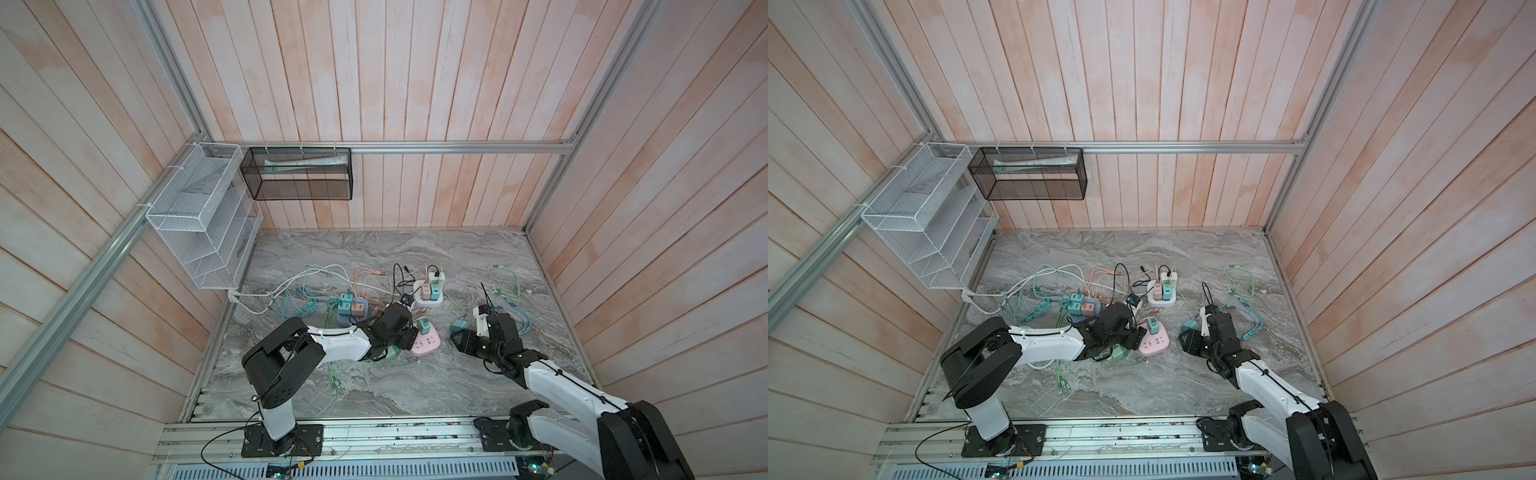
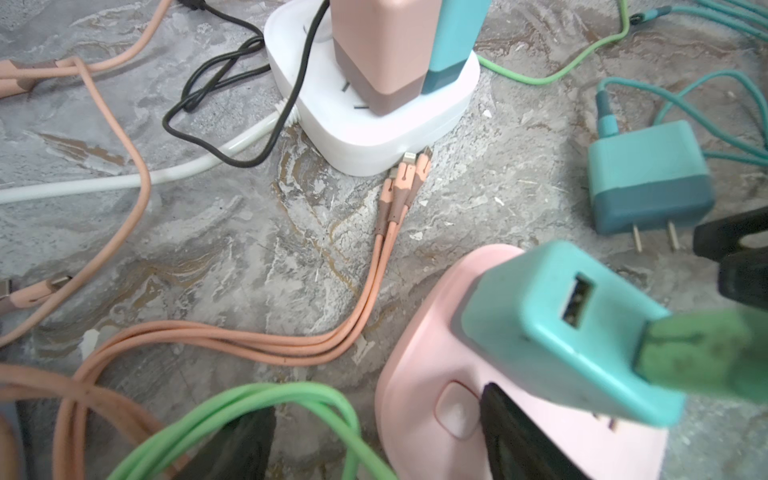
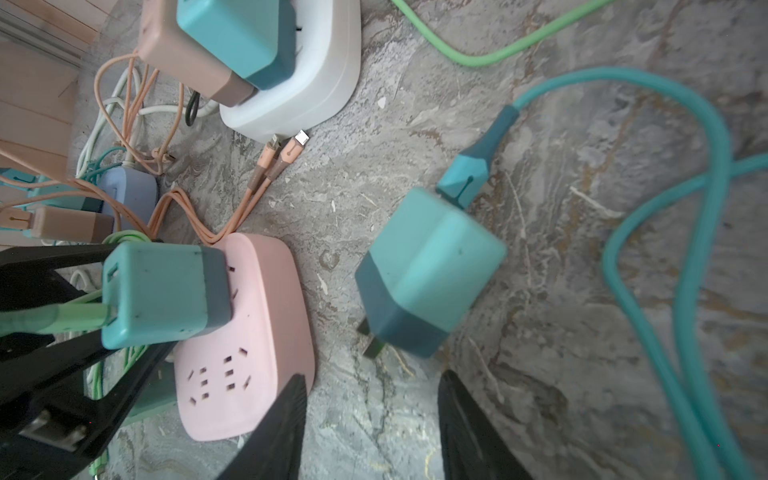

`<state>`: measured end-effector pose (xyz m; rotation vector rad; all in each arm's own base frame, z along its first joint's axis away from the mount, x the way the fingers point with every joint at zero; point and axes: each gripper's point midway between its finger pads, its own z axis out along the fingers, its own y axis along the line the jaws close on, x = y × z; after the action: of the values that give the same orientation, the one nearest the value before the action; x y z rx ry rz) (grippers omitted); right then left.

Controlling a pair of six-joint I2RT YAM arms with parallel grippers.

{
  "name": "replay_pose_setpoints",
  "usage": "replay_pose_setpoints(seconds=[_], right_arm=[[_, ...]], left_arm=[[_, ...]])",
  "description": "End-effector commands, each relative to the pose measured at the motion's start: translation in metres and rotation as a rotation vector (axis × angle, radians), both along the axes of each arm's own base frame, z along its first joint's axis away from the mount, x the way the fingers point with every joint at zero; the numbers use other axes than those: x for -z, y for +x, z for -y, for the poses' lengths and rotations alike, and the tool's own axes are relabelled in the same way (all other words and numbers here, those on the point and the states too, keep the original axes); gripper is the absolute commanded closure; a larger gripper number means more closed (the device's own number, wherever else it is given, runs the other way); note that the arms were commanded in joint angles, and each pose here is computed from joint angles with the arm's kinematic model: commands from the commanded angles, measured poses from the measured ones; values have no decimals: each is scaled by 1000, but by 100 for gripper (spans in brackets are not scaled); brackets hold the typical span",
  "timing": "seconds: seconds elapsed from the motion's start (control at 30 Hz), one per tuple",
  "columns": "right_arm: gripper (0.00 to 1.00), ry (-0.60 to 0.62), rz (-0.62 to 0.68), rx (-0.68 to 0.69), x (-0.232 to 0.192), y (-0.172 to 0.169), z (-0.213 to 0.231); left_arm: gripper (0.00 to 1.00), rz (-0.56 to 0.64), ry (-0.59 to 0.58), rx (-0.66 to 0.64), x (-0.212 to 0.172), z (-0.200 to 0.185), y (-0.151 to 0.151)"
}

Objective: Pull the plug off the socket
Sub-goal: 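Pull the teal charger up out of the pink strip with the right gripper, then set the teal charger on the table and open the right gripper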

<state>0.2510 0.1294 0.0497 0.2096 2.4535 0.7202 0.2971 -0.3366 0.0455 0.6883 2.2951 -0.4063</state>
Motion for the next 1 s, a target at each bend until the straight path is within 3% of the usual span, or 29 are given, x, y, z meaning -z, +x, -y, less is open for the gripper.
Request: replay_pose_setpoints(seconds=[0.0,0.27,0.43,0.7,0.97], right_arm=[[50,-51,-21,28,-7,2,9],[49,-50,46,3,-37,8,6],[50,-56,168,-58,-58,12,-9],[56,-161,301,-126,-59,7,-39],[63,-197,353,-241,-56,2,-72]], left_arm=[[21,-115,171,34,40,-25,-27],[21,-108,167,20,36,-26,-25],[21,-108,152,24,32,-24,-26],[18,-124,118,27,26,-22,-31],[17,-115,89,29,15,-16,-28]])
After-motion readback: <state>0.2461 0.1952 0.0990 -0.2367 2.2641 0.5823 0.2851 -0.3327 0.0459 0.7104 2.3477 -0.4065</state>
